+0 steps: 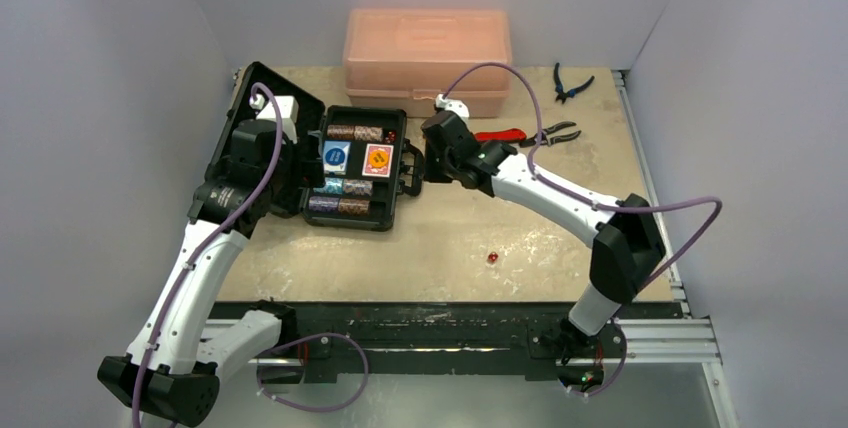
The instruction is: Pack up texas hold em set
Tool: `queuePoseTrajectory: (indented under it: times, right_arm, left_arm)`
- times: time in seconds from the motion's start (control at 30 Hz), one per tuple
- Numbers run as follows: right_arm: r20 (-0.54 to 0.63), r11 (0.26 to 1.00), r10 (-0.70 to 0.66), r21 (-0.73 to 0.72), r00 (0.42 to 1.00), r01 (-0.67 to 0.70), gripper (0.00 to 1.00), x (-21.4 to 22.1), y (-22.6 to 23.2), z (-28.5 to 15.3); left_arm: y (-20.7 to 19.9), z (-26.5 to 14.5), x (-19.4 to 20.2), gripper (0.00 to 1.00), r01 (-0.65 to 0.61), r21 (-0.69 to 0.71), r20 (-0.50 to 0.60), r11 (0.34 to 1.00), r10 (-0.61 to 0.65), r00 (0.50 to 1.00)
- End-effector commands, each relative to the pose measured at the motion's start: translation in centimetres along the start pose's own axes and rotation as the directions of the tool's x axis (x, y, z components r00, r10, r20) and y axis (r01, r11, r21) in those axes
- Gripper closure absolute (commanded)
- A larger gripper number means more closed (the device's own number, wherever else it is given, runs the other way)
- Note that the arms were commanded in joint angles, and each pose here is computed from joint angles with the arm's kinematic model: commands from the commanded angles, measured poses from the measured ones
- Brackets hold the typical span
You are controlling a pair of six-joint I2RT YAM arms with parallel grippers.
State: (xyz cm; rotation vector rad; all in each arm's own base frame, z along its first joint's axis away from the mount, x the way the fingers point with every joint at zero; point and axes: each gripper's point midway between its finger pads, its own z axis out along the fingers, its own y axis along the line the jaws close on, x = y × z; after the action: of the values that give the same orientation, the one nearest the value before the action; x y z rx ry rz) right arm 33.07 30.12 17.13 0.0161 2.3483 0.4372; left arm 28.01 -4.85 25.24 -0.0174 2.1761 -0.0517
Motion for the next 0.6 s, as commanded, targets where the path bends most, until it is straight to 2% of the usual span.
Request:
queuePoseTrajectory:
  times: [0.0, 0.27, 0.57]
  right_arm:
    - [0.016, 0.995, -0.027, -0.095, 0.999, 0.029, 1.0, -1.3, 4.1, 0.2]
    - [-0.03, 0.986, -0.072, -0.154, 0.997, 0.067, 1.0, 0.0, 8.9, 2.6]
    - [-0.094, 0.981, -0.105, -0.172, 0.99, 0.088, 1.0, 2.5, 10.6, 4.4]
  left_arm:
    - [-0.1, -0.4, -1.0, 0.08, 0.003, 0.01, 0.049, 1.0, -0.003, 0.999]
    - [-0.1, -0.5, -1.0, 0.08, 0.003, 0.01, 0.052, 1.0, -0.003, 0.999]
    - [-0.2, -0.6, -1.1, 0.08, 0.003, 0.016, 0.053, 1.0, -0.004, 0.999]
